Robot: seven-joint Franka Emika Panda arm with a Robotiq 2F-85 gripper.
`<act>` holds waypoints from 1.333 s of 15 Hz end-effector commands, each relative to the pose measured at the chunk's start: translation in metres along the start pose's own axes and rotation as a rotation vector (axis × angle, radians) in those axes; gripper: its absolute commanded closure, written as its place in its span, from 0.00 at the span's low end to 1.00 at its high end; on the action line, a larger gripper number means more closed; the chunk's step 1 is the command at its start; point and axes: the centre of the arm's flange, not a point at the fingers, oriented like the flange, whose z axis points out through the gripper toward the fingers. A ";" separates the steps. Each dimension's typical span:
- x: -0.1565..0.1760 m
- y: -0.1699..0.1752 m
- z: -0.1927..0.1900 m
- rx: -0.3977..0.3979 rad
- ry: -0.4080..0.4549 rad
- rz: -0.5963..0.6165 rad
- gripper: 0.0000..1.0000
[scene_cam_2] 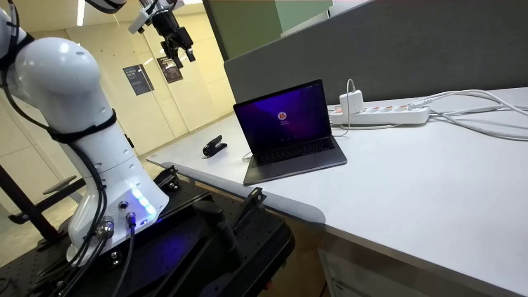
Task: Push the laptop screen all the way down
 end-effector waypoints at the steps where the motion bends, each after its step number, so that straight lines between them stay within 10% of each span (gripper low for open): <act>1: 0.000 0.000 0.000 0.000 0.000 0.000 0.00; 8: 0.004 0.014 0.005 -0.013 0.034 0.008 0.00; 20: 0.022 0.146 0.047 0.027 0.025 -0.094 0.00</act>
